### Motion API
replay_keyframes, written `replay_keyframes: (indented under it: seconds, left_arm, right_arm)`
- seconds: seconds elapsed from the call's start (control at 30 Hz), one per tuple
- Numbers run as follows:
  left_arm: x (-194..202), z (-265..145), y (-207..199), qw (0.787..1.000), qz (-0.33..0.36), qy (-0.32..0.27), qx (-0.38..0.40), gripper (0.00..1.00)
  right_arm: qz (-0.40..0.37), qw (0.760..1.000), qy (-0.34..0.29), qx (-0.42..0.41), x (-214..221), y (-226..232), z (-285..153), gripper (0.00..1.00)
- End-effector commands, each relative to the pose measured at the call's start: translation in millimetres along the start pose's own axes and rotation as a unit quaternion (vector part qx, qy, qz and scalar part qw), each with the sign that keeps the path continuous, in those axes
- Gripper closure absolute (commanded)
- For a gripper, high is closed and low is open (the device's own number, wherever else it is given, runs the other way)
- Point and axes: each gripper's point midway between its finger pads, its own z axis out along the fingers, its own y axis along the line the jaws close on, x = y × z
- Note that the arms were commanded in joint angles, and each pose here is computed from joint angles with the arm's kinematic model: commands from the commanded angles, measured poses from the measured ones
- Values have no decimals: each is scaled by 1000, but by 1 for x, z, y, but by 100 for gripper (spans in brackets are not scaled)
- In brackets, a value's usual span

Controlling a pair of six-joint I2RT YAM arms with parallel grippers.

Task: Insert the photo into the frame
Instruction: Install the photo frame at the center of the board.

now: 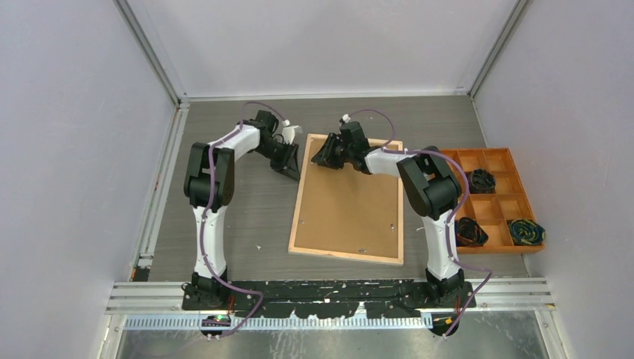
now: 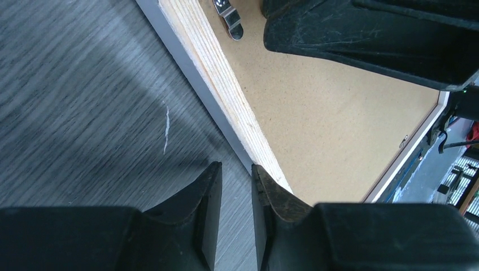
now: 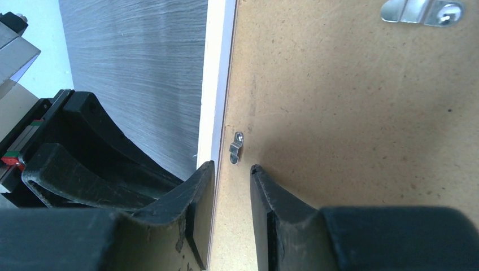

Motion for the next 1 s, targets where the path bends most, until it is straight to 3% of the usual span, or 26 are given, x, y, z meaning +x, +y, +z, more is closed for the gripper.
replay_keyframes:
  seconds: [0.0, 0.97]
  left_arm:
    - [-15, -16, -17, 999, 30, -30, 16, 71]
    - [-5, -4, -4, 999, 29, -17, 5, 74]
  right_arm:
    - [-6, 1000, 6, -16, -4, 10, 3, 66]
    - [48, 998, 3, -46, -1, 19, 27, 72]
